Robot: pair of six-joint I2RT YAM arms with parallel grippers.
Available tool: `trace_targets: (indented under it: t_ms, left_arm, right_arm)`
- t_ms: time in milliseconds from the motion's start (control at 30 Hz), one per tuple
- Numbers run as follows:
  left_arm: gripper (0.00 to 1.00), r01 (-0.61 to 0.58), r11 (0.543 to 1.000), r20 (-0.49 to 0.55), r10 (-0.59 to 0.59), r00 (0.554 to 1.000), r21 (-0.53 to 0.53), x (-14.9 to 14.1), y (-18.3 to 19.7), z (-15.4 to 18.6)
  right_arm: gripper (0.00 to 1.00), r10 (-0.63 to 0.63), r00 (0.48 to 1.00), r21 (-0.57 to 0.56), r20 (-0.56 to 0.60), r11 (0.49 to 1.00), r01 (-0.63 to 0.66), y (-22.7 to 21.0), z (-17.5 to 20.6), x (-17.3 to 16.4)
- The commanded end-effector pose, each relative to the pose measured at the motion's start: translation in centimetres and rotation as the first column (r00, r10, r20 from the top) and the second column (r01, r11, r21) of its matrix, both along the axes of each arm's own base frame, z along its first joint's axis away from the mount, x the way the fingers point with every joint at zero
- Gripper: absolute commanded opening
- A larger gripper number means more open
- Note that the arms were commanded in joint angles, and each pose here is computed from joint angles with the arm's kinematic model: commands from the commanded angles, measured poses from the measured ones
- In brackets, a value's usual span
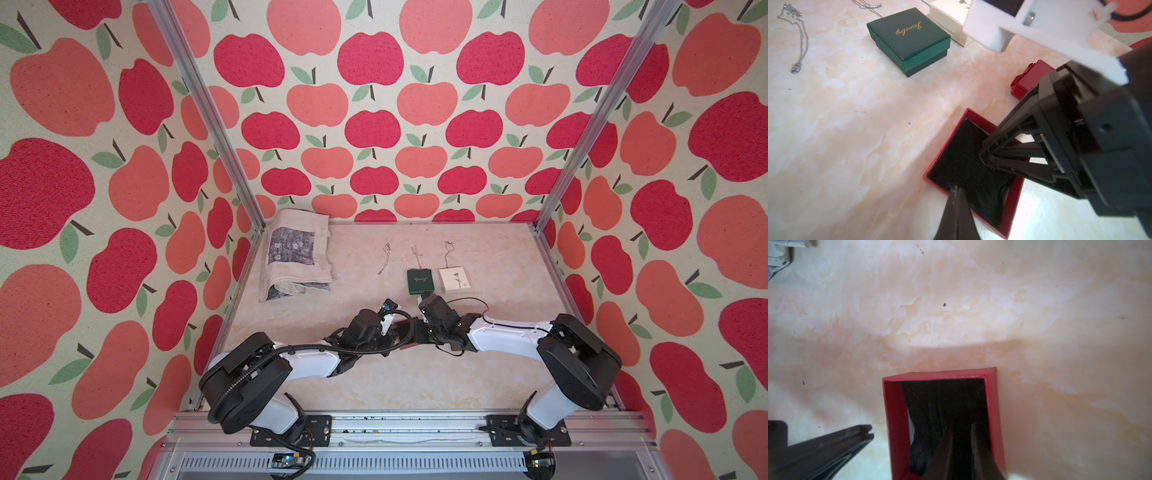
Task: Take the necklace out of the lift-off lid jewelry box
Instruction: Place the inner lining in the jewelry box.
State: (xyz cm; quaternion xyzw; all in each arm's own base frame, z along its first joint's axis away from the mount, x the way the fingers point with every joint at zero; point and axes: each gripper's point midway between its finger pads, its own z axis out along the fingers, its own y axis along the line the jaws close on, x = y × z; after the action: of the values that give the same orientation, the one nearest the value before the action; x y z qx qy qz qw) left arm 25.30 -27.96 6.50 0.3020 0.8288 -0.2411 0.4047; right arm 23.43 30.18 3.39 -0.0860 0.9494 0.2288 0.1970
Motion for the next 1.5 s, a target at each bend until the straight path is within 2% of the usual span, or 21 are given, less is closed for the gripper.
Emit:
trace_targets:
  t_ms: [0, 533, 700, 800, 867, 933, 1000, 1067, 1233, 1367, 1467]
  left_arm:
    - [0.00, -0.027, 1.000, -0.011, 0.027, 1.000, 0.005, 0.0, 0.6, -0.1]
    - [0.00, 0.010, 1.000, -0.034, -0.010, 0.999, 0.000, 0.2, -1.1, -0.9]
    - [0.01, 0.014, 1.000, -0.023, -0.014, 1.000, -0.005, 0.1, -1.2, -0.5]
    - [0.05, 0.011, 1.000, -0.012, -0.011, 1.000, -0.003, 0.1, -1.1, 0.0]
    - [0.11, 0.009, 1.000, -0.003, -0.009, 1.000, -0.004, 0.1, -0.9, 0.4]
    - [0.21, 0.014, 1.000, 0.007, -0.014, 1.000, -0.008, -0.1, -0.8, 1.0]
    - [0.36, 0.027, 0.999, 0.020, -0.027, 0.999, -0.019, -0.4, -0.7, 1.7]
    - [0.43, 0.047, 0.998, 0.030, -0.046, 0.998, -0.029, -0.7, -0.7, 2.4]
    - [0.51, 0.088, 0.995, 0.071, -0.085, 0.994, -0.049, -1.6, -0.2, 3.9]
    - [0.56, 0.107, 0.992, 0.085, -0.101, 0.991, -0.068, -2.2, 0.4, 4.4]
    - [0.62, 0.132, 0.988, 0.095, -0.124, 0.988, -0.082, -3.0, 0.7, 4.6]
  right_arm:
    - [0.20, -0.013, 1.000, -0.079, 0.008, 0.997, 0.013, -1.6, 0.0, -0.2]
    - [0.22, -0.084, 0.996, -0.097, 0.001, 0.992, 0.084, -5.7, -0.1, -1.4]
    - [0.28, -0.007, 0.998, -0.036, 0.061, 0.999, 0.009, -4.9, 2.8, -1.3]
    - [0.32, 0.000, 0.995, -0.056, 0.102, 0.998, 0.006, -5.7, 4.5, -1.1]
    - [0.35, -0.006, 0.992, -0.094, 0.125, 0.995, 0.018, -6.9, 5.3, -1.0]
    - [0.40, -0.016, 0.991, -0.131, 0.135, 0.991, 0.034, -8.3, 5.8, -1.0]
    - [0.44, -0.027, 0.990, -0.170, 0.140, 0.984, 0.051, -9.8, 6.1, -1.0]
    - [0.51, -0.037, 0.990, -0.211, 0.139, 0.975, 0.066, -11.3, 6.2, -1.1]
    - [0.68, -0.053, 0.991, -0.289, 0.125, 0.953, 0.088, -14.3, 5.9, -1.3]
    - [0.87, -0.059, 0.994, -0.312, 0.092, 0.946, 0.085, -15.2, 5.0, -1.3]
    - [0.96, -0.055, 0.996, -0.327, 0.067, 0.942, 0.074, -15.3, 4.2, -1.1]
